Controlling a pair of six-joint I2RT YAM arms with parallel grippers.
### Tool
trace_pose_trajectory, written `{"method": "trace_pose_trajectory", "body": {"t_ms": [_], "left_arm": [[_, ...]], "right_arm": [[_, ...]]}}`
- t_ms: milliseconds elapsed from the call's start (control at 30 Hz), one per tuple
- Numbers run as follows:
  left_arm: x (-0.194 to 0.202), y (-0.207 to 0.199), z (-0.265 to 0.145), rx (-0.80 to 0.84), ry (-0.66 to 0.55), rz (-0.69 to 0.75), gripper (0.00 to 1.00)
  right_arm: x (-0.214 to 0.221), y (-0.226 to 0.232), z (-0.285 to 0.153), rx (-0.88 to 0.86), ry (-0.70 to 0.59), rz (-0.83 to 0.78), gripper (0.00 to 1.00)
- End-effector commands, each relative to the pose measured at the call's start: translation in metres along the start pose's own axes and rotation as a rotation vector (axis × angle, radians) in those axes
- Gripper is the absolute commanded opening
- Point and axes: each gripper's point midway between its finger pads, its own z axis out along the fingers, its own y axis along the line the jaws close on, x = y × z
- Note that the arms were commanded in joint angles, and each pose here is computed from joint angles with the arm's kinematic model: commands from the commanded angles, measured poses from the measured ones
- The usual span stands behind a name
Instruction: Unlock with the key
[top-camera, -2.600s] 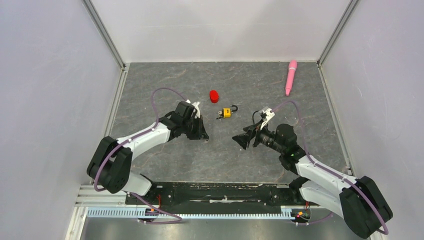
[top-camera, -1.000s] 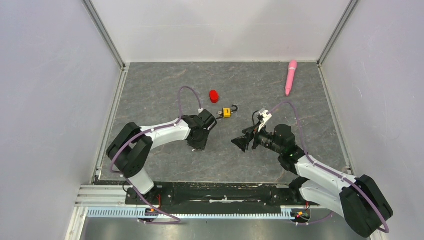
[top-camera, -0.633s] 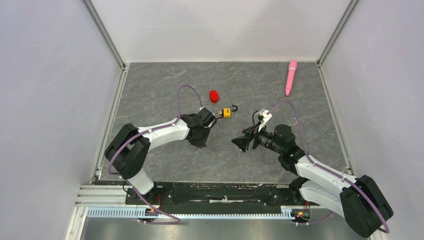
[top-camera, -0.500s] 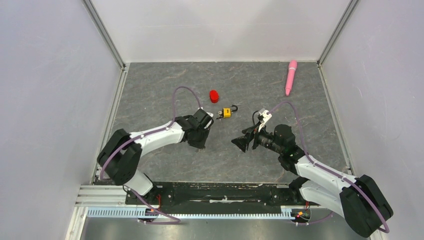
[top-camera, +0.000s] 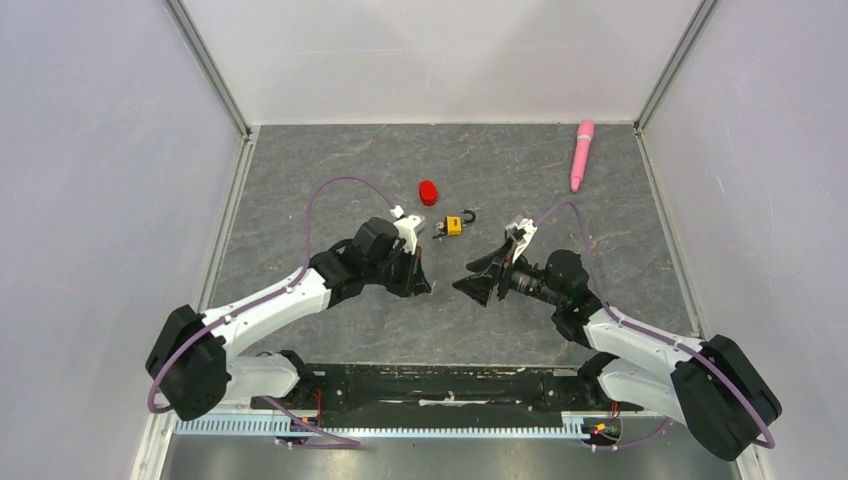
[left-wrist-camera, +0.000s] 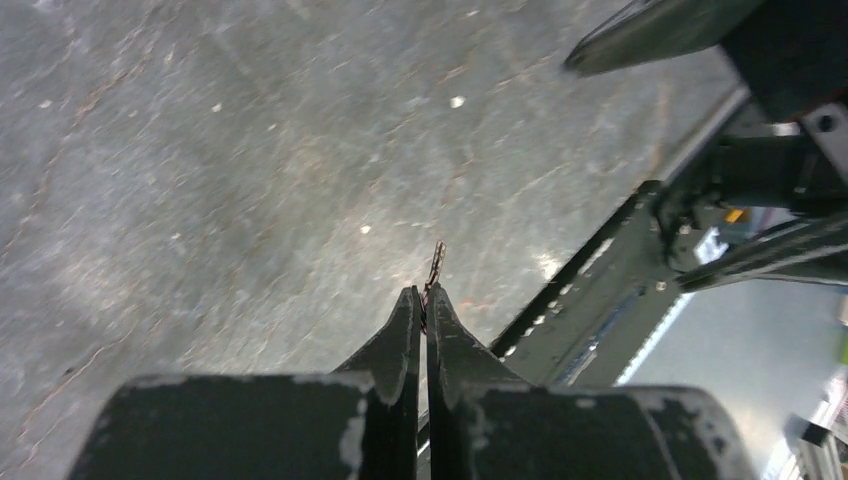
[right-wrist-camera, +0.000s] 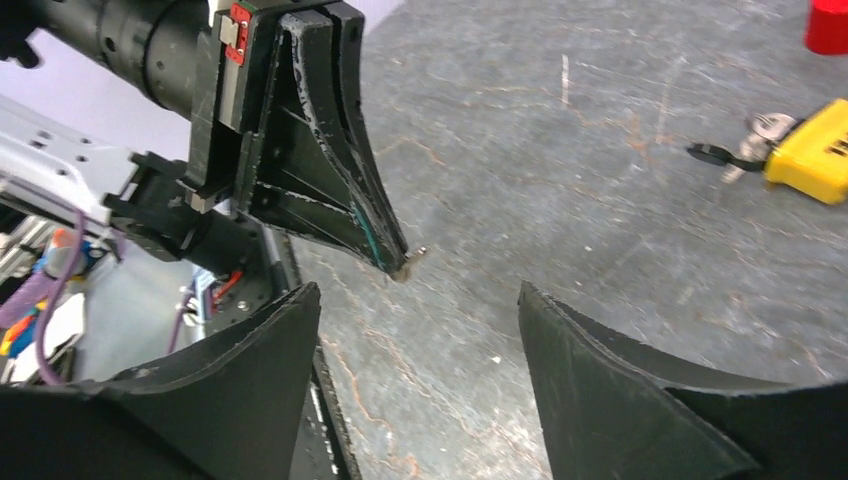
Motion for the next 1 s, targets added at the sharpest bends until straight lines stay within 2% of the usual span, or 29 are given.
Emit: {"method": "trace_pose_trajectory", "body": {"t_ms": [0,467,967], "left_arm": [[-0.024,-0.043,-0.013,0.203,-0.1,-0.004,0.02],[-0.027,-0.07,-0.027,0.338,-0.113,0.03,0.02],[-0.031,-0.084,-0.033,0.379,-0.127,0.053,0.02]], "right_arm": [[-0.022,0.029,0.003,-0.143,-0.081,0.009,0.72],[-0.017,0.043,0.005,-0.242,-0.082,0.068,0.43],[-0.01,0.047,0.007,-0.272,-0.07,0.103,0.31]]}}
